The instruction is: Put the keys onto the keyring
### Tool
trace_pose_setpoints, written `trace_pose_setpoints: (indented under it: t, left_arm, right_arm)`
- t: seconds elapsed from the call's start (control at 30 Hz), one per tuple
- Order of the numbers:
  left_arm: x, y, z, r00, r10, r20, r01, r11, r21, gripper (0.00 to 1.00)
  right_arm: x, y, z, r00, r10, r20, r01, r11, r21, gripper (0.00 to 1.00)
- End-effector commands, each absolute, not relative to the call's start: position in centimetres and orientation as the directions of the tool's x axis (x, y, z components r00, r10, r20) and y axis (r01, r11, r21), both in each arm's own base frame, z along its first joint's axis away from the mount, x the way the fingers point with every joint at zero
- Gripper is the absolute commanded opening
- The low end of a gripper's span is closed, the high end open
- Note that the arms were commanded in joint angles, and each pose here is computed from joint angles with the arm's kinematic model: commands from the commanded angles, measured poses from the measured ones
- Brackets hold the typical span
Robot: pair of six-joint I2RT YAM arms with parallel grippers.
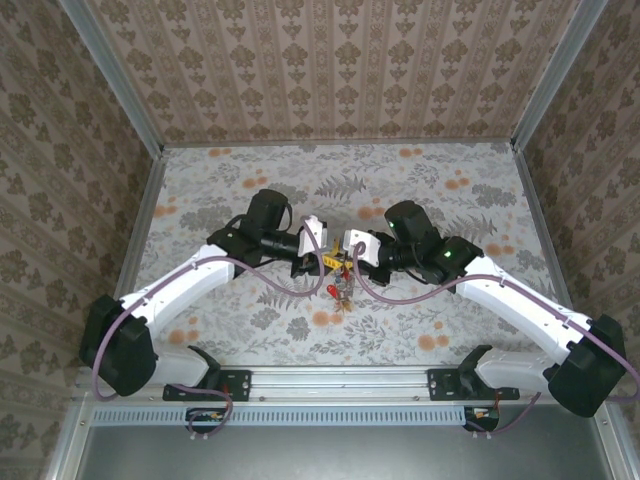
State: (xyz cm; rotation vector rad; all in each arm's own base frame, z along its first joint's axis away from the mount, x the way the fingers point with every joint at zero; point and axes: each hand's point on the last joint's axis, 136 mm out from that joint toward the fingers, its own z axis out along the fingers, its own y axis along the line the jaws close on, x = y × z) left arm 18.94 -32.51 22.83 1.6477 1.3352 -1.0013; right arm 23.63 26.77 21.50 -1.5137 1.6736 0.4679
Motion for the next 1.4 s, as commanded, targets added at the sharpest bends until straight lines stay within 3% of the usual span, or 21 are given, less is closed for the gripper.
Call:
trace_pose_setpoints:
  t: [0.0, 0.1, 0.43, 0.53, 0.6, 0.7, 0.97, 1.37]
  left_arm:
    - [19.5, -33.1, 23.0, 0.136, 0.382, -0.914, 0.987, -0.134, 0.091, 0.25]
    - [20.0, -33.2, 22.9, 0.126, 0.393, -0.911, 0.989, -0.118, 0.086, 0.11]
    - [19.8, -33.7, 24.4, 0.122, 0.346, -0.93, 0.99, -0.115, 0.087, 0.0]
    - [19.3, -33.7, 25.3, 0.126, 0.285, -0.95, 0.987, -0.134, 0.091, 0.0]
    - [19.1, -33.6, 26.1, 0.128, 0.23, -0.965, 0.985, -0.145, 0.096, 0.0]
    - [18.8, -33.4, 27.3, 0.127, 0.162, -0.979, 0.982, -0.162, 0.1, 0.0]
    - [18.1, -33.4, 28.1, 0.146, 0.095, -0.985, 0.97, -0.21, 0.124, 0.0]
    - [17.5, -33.6, 27.9, 0.151, 0.1, -0.984, 0.965, -0.231, 0.124, 0.0]
  right_arm:
    - [24.1, 27.3, 23.3, 0.098, -0.606, -0.789, -0.932, 0.222, -0.287, 0.0]
    - [24.0, 27.6, 23.9, 0.11, -0.582, -0.805, -0.932, 0.221, -0.287, 0.0]
    - [24.0, 27.6, 23.9, 0.104, -0.573, -0.813, -0.93, 0.233, -0.284, 0.01]
    - [23.8, 27.3, 24.3, 0.102, -0.521, -0.848, -0.927, 0.259, -0.271, 0.23]
    - [23.5, 26.8, 24.7, 0.081, -0.445, -0.892, -0.933, 0.281, -0.224, 0.3]
    - [23.4, 25.6, 25.4, 0.044, -0.335, -0.941, -0.936, 0.316, -0.156, 0.26]
    - [21.8, 24.6, 25.2, 0.019, -0.296, -0.955, -0.934, 0.336, -0.122, 0.15]
    - [22.9, 24.9, 26.7, 0.062, -0.265, -0.962, -0.919, 0.361, -0.159, 0.18]
